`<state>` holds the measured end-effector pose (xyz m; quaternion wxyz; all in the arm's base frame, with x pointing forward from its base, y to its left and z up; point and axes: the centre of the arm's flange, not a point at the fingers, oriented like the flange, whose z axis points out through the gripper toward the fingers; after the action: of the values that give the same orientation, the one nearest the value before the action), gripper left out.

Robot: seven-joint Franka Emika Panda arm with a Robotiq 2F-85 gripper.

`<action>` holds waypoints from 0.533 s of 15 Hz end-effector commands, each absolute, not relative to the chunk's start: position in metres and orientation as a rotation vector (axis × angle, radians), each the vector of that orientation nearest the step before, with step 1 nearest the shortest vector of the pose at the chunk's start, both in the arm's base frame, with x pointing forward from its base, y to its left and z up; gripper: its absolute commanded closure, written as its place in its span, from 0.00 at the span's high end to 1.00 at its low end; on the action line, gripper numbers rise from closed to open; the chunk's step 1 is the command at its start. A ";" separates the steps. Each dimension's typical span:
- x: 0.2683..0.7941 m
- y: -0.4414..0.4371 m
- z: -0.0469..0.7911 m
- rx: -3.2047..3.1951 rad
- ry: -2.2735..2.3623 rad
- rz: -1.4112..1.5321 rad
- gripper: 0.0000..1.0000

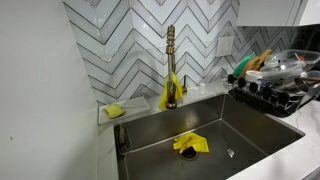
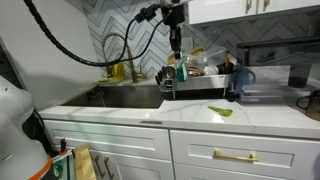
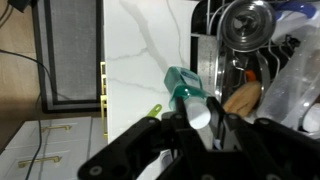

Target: Put the bottle with green contents inside the metal cup in the drying rack, remove the metal cup from the drying rack and put it on the countertop

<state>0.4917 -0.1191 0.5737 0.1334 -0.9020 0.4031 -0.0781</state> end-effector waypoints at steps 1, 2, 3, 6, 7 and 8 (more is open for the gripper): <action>0.482 -0.102 0.596 -2.565 1.069 -0.259 0.07; 0.482 -0.096 0.600 -2.548 1.043 -0.259 0.07; 0.482 -0.090 0.603 -2.527 1.015 -0.255 0.07; 0.482 -0.079 0.607 -2.463 0.964 -0.253 0.07; 0.482 -0.076 0.606 -2.445 0.949 -0.249 0.07; 0.484 -0.073 0.603 -2.429 0.941 -0.231 0.07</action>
<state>0.4881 -0.0801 0.6047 0.2256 -0.9006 0.3597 -0.0928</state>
